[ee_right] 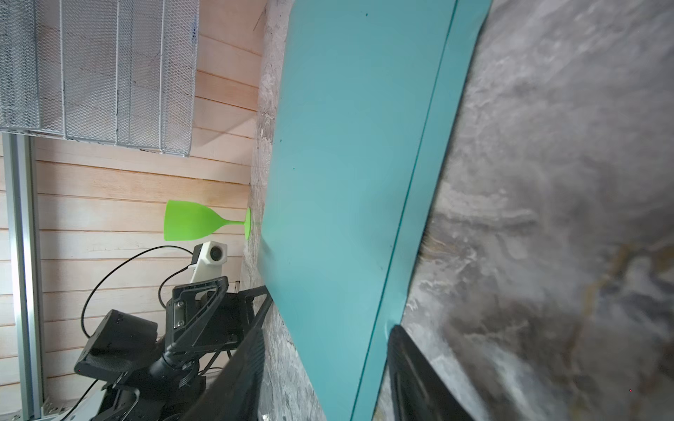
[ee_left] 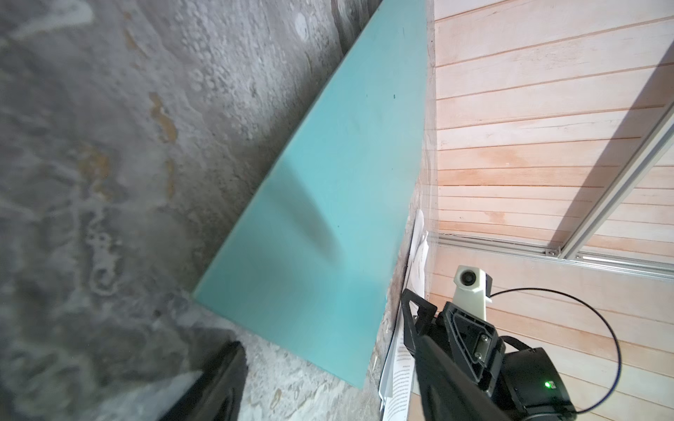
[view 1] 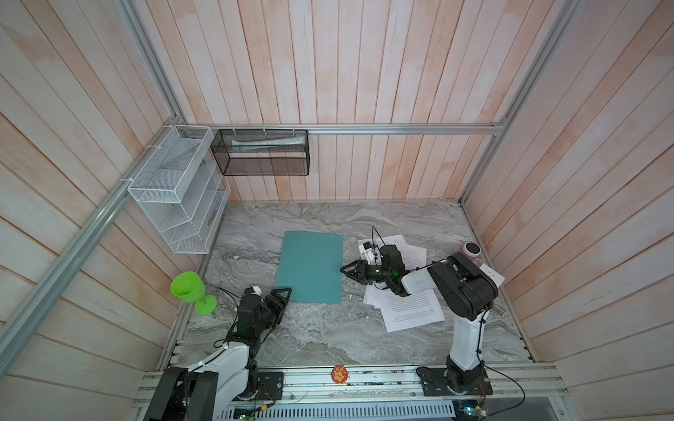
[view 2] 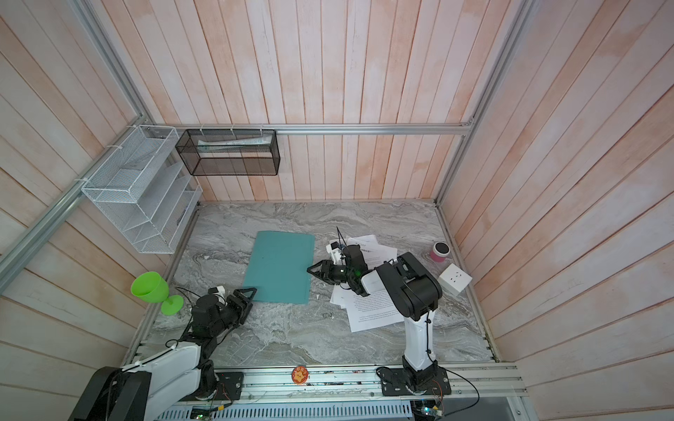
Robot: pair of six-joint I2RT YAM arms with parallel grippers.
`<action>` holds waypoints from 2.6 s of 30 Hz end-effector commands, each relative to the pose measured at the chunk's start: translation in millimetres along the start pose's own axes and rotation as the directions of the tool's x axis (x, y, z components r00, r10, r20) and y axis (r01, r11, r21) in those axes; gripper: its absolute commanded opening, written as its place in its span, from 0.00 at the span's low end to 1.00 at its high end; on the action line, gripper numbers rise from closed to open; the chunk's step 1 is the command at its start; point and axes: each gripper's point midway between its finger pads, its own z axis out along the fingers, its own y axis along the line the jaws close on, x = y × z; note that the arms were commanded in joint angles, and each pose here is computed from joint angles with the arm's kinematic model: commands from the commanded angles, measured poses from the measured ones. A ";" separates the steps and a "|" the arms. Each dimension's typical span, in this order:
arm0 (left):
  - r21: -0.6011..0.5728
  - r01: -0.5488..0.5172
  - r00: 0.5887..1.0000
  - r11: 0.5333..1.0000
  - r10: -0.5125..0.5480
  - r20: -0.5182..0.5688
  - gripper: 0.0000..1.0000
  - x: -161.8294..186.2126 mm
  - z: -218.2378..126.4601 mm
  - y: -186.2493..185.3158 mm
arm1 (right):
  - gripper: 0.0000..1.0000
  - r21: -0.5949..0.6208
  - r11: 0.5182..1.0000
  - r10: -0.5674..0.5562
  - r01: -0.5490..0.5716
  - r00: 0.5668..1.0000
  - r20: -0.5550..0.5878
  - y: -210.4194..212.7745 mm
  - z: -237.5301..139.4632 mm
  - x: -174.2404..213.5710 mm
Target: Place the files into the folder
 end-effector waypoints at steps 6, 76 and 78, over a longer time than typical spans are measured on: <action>-0.041 0.016 1.000 0.999 -0.016 -0.004 0.75 4.5 0.4 16.1 | 0.52 -0.020 1.000 -0.007 0.007 1.000 -0.002 1.4 2.8 -3.9; -0.034 -0.007 1.000 0.999 0.008 0.021 0.74 -14.5 12.0 -11.5 | 0.51 -0.006 1.000 0.003 -0.003 1.000 -0.001 -1.5 5.1 -8.4; -0.026 -0.009 1.000 1.000 0.010 0.025 0.74 -15.8 12.7 -13.8 | 0.51 -0.008 1.000 0.002 -0.002 1.000 0.002 -0.7 5.1 -9.3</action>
